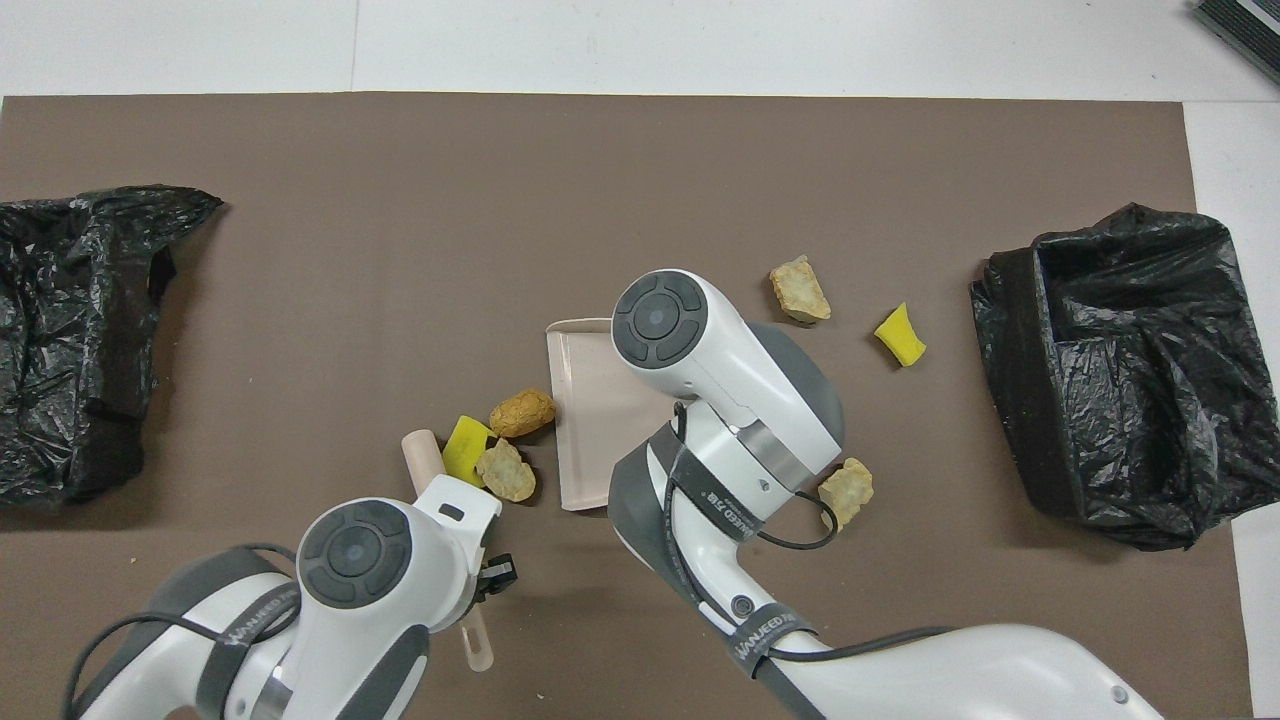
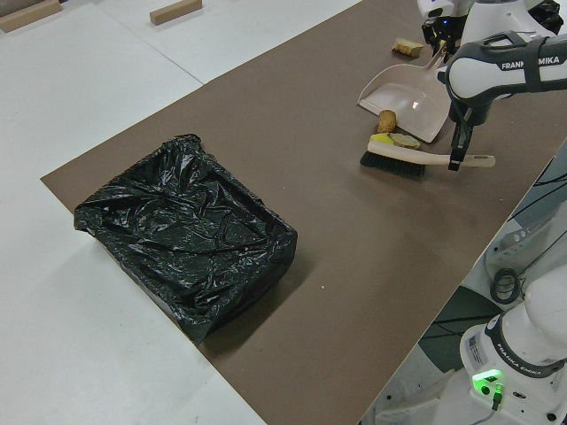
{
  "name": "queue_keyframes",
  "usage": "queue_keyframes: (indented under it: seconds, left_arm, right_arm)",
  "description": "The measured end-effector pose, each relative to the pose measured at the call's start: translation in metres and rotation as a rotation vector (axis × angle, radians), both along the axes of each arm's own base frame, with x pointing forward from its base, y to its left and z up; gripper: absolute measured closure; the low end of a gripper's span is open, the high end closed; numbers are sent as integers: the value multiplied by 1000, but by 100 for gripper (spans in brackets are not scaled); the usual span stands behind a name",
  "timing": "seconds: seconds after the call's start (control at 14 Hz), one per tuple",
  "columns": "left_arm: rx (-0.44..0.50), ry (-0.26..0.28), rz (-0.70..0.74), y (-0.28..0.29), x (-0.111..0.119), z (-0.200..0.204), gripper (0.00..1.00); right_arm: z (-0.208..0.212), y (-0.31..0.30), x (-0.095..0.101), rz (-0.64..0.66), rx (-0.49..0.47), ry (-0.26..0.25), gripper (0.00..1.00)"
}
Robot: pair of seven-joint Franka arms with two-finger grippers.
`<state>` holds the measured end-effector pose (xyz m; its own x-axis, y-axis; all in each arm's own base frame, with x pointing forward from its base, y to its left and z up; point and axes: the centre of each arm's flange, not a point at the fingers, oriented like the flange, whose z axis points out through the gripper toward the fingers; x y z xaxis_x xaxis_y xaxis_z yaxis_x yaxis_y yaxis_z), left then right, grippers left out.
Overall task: Sweep and dump trash in bin
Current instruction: 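Sweep the debris into the dustpan with the brush in the left gripper, then carry the loaded dustpan with the right gripper over the black bag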
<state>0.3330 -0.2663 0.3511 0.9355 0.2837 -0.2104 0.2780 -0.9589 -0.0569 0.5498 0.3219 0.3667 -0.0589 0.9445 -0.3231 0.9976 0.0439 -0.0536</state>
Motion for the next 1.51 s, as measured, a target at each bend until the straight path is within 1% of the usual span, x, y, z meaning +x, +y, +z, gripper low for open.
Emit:
queue_keyframes:
  seconds: [0.14, 0.29, 0.43, 0.5, 0.57, 0.65, 0.79, 1.0, 1.15, 1.22, 1.36, 1.51]
  left_arm:
    - [-50, -24, 18, -20, 3, -10, 74]
    - [-103, -31, -26, -33, 16, -8, 74]
    - [-201, -36, -165, -51, 28, 0, 74]
    - [-245, -46, -234, -58, 30, 2, 74]
    - [-269, -55, -281, -65, 30, 2, 74]
    - [-276, -56, -306, -68, 29, 2, 74]
    - [-275, -50, -304, -65, 31, 1, 74]
    - [-252, -42, -262, -38, 51, -3, 74]
    - [-208, -42, -250, -10, 68, -4, 74]
    - [-191, -39, -248, -1, 72, -4, 74]
    - [-168, -34, -252, 4, 73, -3, 74]
    - [-151, -29, -231, -4, 66, 0, 74]
  right_arm:
    - [-1, -1, -1, 0, -2, 3, 68]
    - [-1, -1, -2, 0, -2, 3, 68]
    - [0, -1, -2, 1, -2, 2, 68]
    - [1, -1, -2, 1, -1, 1, 68]
    - [3, -1, -3, 0, 0, -1, 68]
    - [5, -2, -2, -1, 1, -4, 68]
    - [11, -9, 0, -12, 5, -13, 68]
    - [32, -37, 13, -75, 37, -32, 68]
    - [49, -57, 20, -108, 65, -46, 68]
    - [56, -64, 23, -105, 74, -51, 68]
    - [62, -70, 29, -92, 120, -67, 68]
    - [63, -76, 37, -112, 211, -74, 68]
